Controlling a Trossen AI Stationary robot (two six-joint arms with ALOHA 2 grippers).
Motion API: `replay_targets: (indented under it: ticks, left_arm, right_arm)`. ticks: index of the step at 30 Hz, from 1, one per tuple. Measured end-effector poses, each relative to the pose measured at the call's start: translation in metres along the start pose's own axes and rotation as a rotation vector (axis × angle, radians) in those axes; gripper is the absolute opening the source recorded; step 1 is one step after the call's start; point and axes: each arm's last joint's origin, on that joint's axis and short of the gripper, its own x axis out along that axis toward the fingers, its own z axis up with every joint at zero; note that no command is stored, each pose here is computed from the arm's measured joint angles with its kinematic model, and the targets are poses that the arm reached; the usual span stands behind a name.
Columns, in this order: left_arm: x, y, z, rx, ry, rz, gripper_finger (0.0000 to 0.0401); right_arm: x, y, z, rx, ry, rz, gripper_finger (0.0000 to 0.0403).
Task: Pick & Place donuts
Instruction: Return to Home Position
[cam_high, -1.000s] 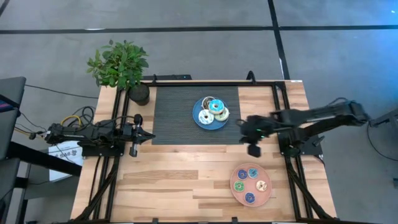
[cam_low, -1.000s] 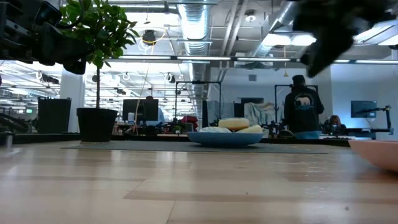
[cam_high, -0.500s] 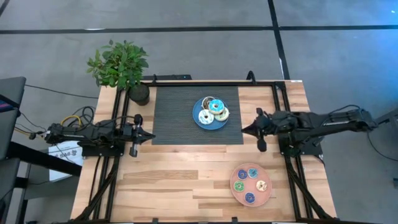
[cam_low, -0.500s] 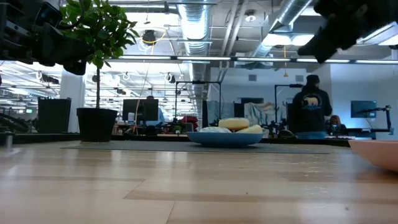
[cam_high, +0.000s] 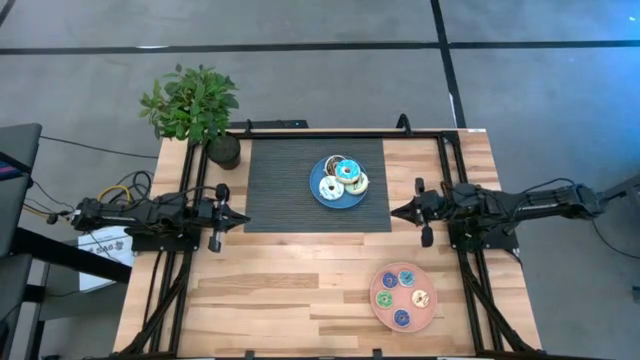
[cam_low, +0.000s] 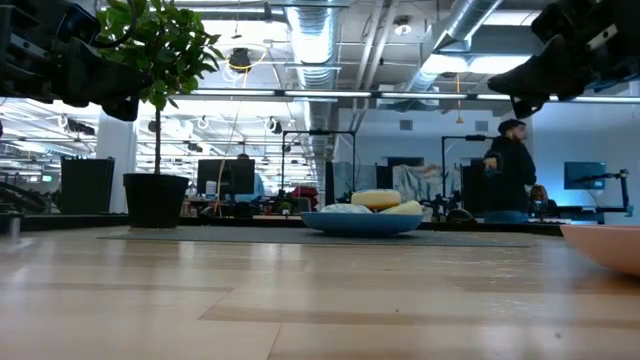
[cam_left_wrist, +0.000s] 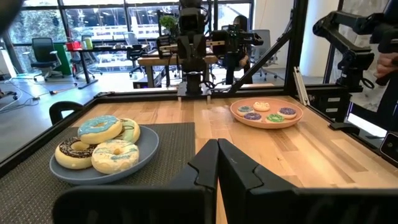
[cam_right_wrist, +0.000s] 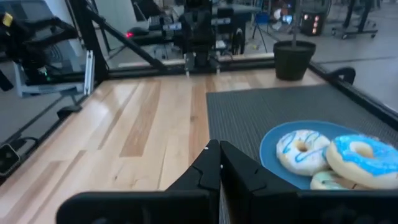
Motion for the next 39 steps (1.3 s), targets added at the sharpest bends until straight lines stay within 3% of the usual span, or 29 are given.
replay_targets:
  ticks: [7, 18, 24, 30, 39]
  left_arm:
    - [0.0, 0.0, 0.0, 0.0, 0.0, 0.0, 0.0]
    - [0.0, 0.0, 0.0, 0.0, 0.0, 0.001, 0.0]
    - [0.0, 0.0, 0.0, 0.0, 0.0, 0.0, 0.0]
    - [0.0, 0.0, 0.0, 0.0, 0.0, 0.0, 0.0]
    - [0.0, 0.0, 0.0, 0.0, 0.0, 0.0, 0.0]
  right_arm:
    - [-0.014, 0.0, -0.012, 0.051, -0.018, 0.001, 0.0]
    - [-0.04, 0.0, -0.012, 0.017, -0.122, 0.005, 0.0]
    - [-0.039, 0.0, -0.015, 0.016, -0.122, 0.005, 0.0]
    - [-0.024, 0.0, -0.035, 0.018, -0.195, 0.024, 0.0]
    - [-0.023, -0.001, -0.036, 0.004, -0.21, 0.013, 0.0001]
